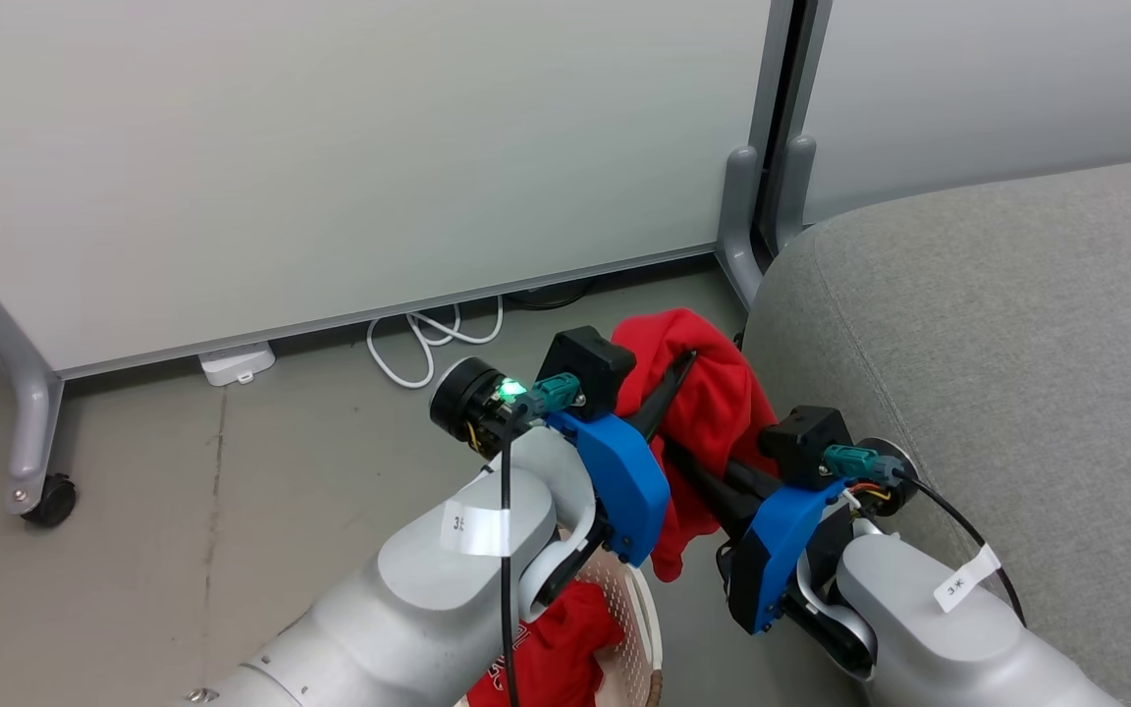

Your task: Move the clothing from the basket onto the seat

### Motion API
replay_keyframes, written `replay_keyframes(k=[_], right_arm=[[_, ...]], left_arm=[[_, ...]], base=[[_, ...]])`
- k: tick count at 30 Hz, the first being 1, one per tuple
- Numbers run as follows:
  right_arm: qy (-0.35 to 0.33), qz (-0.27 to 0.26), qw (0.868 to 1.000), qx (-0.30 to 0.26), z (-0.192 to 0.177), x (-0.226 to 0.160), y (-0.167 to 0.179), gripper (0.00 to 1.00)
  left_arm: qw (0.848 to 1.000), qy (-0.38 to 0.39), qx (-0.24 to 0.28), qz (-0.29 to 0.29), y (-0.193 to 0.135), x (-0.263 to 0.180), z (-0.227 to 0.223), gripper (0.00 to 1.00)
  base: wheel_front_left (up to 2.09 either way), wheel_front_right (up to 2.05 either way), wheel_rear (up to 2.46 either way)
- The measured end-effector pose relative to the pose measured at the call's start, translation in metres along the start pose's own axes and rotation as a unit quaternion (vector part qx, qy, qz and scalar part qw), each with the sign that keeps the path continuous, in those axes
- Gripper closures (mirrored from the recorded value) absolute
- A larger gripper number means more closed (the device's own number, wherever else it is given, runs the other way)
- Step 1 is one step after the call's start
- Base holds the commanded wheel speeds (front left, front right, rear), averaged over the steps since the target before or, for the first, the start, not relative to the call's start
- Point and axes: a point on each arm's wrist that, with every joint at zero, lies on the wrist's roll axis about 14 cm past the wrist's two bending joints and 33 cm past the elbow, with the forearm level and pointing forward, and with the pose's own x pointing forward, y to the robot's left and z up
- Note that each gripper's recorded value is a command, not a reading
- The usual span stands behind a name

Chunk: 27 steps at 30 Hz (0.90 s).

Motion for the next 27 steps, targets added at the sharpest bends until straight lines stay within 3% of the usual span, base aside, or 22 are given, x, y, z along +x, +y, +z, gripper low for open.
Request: replay_keyframes(k=[3, 4, 7, 8, 21, 27], right_arm=[[0.0, -0.002, 1.0, 0.001, -0.001, -0.001, -0.001, 1.0], [0.0, -0.002, 1.0, 0.001, -0.001, -0.001, -0.001, 1.0], [-0.002, -0.004, 1.0, -0.001, 0.001, 0.0, -0.003, 1.0], [-0.003, -0.005, 1.0, 0.0, 0.001, 0.0, -0.004, 1.0], [-0.002, -0.009, 1.0, 0.005, -0.002, -0.001, -0.006, 1.0], [-0.009, -0.015, 1.0, -0.001, 0.003, -0.002, -0.012, 1.0]], left_arm=[[1.0, 0.003, -0.002, 0.0, 0.0, 0.0, -0.002, 1.0], [1.0, 0.003, -0.002, 0.0, 0.0, 0.0, -0.002, 0.84], [1.0, 0.005, -0.004, 0.0, 0.0, 0.0, -0.003, 0.17], [1.0, 0.005, -0.002, 0.0, 0.0, 0.0, -0.002, 0.02], [1.0, -0.016, -0.002, 0.017, 0.009, 0.0, 0.003, 0.0], [0.998, -0.027, -0.018, 0.06, 0.031, -0.013, -0.006, 0.0]], base=[[0.0, 0.0, 0.0], [0.0, 0.0, 0.0], [0.0, 0.0, 0.0], [0.0, 0.0, 0.0], [0.0, 0.0, 0.0], [0.0, 0.0, 0.0]])
